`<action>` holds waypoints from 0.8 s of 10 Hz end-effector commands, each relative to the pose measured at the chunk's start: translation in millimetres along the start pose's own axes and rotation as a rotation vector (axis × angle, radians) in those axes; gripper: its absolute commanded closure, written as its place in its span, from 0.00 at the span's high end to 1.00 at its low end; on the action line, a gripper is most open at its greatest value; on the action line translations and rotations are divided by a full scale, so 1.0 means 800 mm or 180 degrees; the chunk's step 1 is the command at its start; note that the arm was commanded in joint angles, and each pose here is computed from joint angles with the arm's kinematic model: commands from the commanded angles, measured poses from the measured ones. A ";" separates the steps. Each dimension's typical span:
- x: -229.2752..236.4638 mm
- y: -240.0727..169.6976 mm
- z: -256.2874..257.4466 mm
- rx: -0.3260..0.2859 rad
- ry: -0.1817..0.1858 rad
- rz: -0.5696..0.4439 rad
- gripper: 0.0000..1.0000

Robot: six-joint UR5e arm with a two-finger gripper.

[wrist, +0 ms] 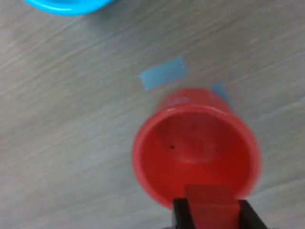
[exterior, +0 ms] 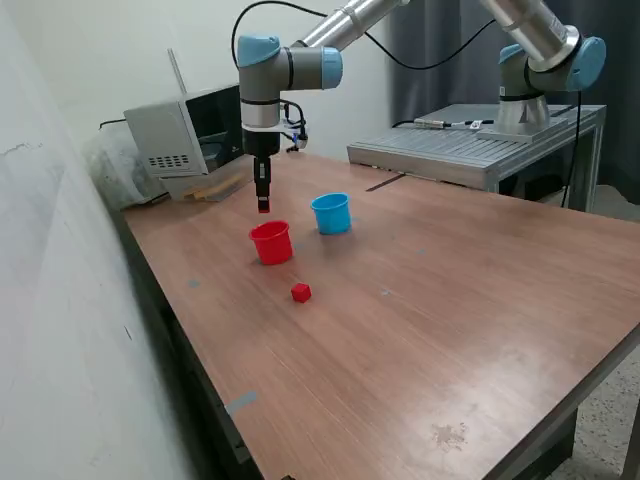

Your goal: Place red objects in the red bin, and blue objects in the blue bin.

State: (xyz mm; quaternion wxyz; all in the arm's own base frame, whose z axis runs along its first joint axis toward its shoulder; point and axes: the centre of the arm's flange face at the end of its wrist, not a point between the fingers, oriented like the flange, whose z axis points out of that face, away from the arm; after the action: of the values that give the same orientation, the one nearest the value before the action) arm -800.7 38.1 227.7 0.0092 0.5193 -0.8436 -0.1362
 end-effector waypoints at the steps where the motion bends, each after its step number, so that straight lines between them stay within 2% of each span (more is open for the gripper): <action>1: -0.020 0.012 0.033 0.0062 -0.0033 0.0068 0.00; 2: -0.021 0.015 0.039 0.0036 -0.0028 0.0083 0.00; 3: -0.020 0.017 0.039 0.0024 -0.0015 0.0086 1.00; 6: -0.019 0.019 0.042 0.0026 -0.0006 0.0081 1.00; 7: -0.019 0.024 0.035 -0.0010 0.0008 0.0025 1.00; 8: -0.004 0.022 0.023 -0.0033 0.0057 -0.0182 1.00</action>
State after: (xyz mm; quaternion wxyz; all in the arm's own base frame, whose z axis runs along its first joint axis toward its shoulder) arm -814.0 62.3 206.7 0.0109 0.5202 -0.8432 -0.1351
